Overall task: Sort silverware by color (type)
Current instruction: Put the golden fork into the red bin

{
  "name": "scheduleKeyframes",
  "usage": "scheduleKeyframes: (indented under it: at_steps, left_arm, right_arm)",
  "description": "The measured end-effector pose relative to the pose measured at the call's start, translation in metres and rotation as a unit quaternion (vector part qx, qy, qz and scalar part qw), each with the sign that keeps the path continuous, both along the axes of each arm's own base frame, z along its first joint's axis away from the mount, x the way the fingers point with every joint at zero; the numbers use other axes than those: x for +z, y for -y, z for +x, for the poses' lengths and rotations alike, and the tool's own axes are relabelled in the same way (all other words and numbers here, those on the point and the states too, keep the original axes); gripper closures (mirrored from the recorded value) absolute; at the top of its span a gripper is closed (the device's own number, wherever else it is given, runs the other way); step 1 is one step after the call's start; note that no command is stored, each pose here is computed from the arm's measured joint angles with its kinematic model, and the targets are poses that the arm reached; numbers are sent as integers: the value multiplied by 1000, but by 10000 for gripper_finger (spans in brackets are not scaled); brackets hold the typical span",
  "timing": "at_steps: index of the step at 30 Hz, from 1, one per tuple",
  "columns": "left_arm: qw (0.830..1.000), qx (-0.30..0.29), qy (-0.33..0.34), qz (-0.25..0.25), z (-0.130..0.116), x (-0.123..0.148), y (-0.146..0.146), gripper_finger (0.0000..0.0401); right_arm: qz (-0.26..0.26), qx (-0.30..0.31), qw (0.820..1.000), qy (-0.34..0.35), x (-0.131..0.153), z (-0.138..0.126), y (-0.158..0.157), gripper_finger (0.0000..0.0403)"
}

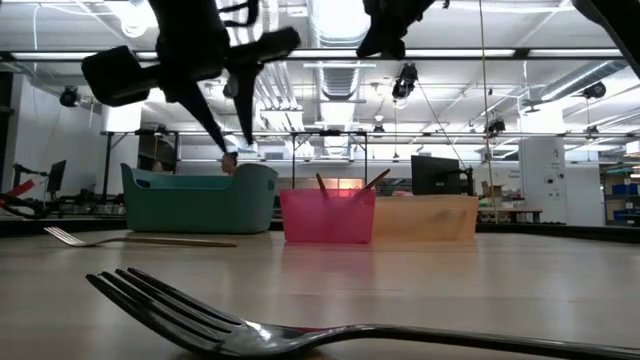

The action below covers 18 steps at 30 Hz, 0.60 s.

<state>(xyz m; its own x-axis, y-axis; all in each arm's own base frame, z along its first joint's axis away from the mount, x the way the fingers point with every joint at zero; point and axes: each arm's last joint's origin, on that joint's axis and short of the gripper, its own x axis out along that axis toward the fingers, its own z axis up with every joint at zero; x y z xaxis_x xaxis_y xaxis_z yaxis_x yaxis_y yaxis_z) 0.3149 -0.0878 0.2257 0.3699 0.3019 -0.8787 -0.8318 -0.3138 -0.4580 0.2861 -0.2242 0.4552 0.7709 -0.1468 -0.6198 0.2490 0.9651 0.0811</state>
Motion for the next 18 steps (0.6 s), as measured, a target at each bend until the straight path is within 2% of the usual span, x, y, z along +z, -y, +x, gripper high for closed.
scheduleKeyframes:
  at_steps: [3,6,12,18]
  left_arm:
    - [999,7,-52,-5,7,-1,-5,306]
    - [996,35,-81,-4,12,-3,-10,306]
    - [992,48,-119,-2,13,-14,-20,291]
    - [985,-12,-170,-3,6,-28,-20,252]
  right_arm:
    - [2,1,1000,-1,0,0,-1,381]
    - [3,6,1000,-8,-1,-1,-2,381]
    - [-8,14,1000,-11,-1,-1,-2,381]
    - [2,16,1000,-25,-6,-1,-2,381]
